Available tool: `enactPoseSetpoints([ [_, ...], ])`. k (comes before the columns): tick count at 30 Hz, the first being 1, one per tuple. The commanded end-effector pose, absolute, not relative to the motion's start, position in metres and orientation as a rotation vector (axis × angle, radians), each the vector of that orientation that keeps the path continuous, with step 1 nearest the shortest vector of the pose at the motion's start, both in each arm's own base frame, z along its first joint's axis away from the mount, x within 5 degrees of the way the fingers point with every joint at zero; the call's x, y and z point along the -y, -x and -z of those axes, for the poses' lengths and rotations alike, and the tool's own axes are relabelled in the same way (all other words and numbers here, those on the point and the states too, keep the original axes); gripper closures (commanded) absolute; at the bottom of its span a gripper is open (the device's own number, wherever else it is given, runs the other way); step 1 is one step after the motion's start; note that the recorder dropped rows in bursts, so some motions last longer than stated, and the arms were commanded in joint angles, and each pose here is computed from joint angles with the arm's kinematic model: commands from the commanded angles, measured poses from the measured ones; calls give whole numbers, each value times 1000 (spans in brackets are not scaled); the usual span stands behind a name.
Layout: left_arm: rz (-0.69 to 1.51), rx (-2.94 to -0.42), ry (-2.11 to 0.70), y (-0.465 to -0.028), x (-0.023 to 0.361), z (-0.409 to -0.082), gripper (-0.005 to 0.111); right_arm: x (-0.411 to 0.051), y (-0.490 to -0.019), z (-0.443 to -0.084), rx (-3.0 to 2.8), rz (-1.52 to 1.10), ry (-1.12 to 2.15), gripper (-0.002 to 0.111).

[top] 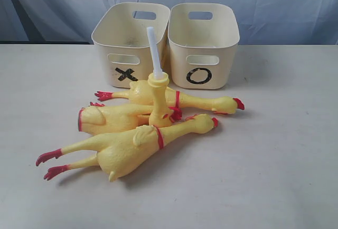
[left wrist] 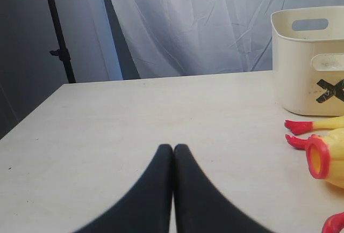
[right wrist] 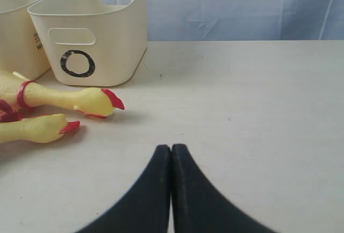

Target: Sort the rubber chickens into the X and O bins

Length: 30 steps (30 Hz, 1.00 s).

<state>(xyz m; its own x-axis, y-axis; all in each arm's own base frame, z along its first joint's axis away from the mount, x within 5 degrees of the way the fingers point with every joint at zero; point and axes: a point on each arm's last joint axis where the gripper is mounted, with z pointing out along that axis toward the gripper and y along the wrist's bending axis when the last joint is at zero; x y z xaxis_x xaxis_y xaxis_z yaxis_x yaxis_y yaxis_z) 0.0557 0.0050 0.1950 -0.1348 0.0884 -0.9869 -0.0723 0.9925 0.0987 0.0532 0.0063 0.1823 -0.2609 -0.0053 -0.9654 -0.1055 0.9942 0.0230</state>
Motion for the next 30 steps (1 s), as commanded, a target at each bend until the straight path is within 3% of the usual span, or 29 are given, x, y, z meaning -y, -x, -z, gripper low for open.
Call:
enactPoseSetpoints([
  [1, -140, -1690, -14, -56, -5, -195, 107, -6, -53, -182, -1827, -95, 84, 109],
  [22, -129, -1639, -6, -56, -5, -199, 107, -6, -53, -182, -1825, -96, 84, 109],
  [30, 228, -1606, 274, -56, 1, -200, 107, -6, -53, -182, -1827, -95, 84, 109],
])
